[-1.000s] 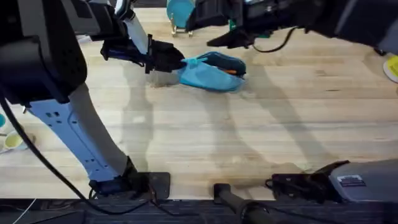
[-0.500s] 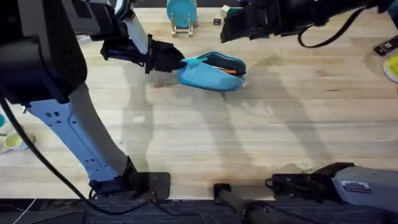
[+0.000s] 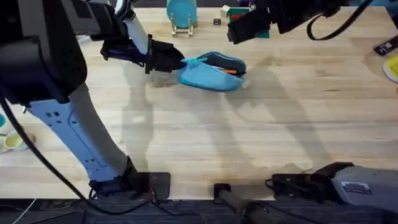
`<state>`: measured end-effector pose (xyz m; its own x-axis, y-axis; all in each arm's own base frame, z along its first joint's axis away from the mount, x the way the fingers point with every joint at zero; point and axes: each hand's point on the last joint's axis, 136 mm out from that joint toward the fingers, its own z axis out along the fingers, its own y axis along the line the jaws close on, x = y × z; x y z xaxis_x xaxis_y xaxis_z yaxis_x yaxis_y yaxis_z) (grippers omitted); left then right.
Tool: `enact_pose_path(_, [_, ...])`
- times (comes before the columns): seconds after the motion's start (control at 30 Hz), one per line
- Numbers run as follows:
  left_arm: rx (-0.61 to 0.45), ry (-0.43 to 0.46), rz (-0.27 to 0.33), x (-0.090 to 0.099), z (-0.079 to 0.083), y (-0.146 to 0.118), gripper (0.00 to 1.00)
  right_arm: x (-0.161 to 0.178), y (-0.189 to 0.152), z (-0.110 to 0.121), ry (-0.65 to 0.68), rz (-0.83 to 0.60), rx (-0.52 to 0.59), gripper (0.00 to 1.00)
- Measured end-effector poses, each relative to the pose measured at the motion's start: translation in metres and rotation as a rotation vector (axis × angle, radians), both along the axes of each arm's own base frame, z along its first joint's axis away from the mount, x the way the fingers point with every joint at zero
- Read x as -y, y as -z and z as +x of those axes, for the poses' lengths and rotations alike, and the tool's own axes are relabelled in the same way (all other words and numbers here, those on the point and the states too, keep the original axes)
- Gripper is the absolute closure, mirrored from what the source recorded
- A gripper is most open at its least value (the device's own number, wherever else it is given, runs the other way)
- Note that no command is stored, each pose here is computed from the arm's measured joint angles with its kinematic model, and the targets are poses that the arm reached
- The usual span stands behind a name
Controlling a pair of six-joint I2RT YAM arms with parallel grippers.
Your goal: Unzip the bag, pick up the pens from the table one at a time and place them inside, then zip the bag closed.
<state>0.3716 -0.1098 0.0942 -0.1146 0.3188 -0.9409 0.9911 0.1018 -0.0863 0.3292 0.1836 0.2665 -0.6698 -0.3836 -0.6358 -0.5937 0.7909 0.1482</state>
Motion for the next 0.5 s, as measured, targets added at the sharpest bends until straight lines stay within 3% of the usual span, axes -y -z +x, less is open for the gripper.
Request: enact_pose_path(0.5, [0.000,0.000,0.001,0.000,0.000,0.000,0.959,-0.048,0.005,-0.012,-0.378,-0.146,0.192,0.006])
